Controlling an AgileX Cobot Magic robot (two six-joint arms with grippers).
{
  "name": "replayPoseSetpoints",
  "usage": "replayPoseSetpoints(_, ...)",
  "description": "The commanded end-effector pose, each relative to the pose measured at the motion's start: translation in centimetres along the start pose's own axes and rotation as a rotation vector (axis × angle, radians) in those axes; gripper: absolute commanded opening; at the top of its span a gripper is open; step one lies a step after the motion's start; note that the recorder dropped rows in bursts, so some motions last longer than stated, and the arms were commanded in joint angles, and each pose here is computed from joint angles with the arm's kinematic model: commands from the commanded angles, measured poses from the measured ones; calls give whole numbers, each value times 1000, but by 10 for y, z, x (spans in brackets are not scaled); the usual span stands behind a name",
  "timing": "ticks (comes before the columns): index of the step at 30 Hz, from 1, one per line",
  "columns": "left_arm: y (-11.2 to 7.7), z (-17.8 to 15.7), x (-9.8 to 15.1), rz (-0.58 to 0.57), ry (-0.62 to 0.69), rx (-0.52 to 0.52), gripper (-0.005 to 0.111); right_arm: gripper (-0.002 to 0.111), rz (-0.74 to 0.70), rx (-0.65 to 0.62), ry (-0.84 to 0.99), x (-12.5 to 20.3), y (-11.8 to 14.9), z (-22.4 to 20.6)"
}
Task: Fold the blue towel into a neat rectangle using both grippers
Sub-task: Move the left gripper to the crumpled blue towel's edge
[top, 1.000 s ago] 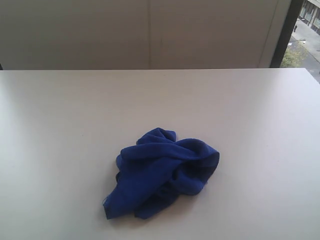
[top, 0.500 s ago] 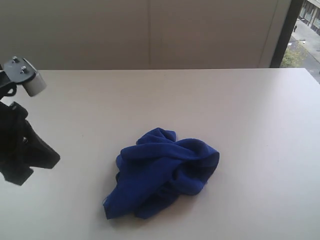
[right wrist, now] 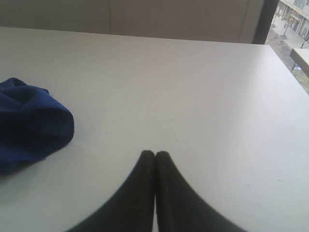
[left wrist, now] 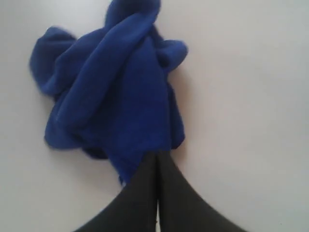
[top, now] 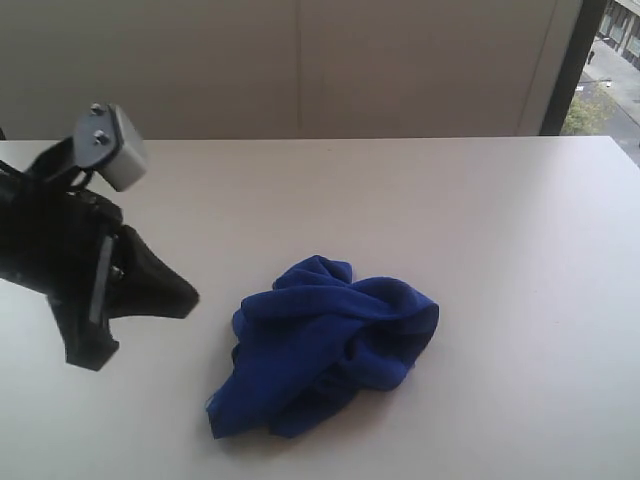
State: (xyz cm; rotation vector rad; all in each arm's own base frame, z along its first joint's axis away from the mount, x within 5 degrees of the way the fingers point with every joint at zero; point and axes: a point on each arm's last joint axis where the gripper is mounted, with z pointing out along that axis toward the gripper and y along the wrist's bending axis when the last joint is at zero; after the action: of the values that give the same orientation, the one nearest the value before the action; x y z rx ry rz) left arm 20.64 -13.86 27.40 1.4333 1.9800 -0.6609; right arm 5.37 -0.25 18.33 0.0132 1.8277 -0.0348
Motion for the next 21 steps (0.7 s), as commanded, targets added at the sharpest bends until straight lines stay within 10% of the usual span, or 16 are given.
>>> replayPoseSetpoints(1, -8, 25, -4, 144, -2, 124, 0, 0, -5, 0, -10, 0, 0, 0)
replayPoseSetpoints(5, -4, 36, 1, 168, 31, 135, 3, 0, -5, 0, -10, 0, 0, 0)
replayPoseSetpoints(14, 26, 56, 10, 471, 81, -51, 53, 0, -5, 0, -10, 0, 0, 0)
replayPoseSetpoints(21, 40, 69, 14, 483, 111, -144, 56, 0, -5, 0, -10, 0, 0, 0)
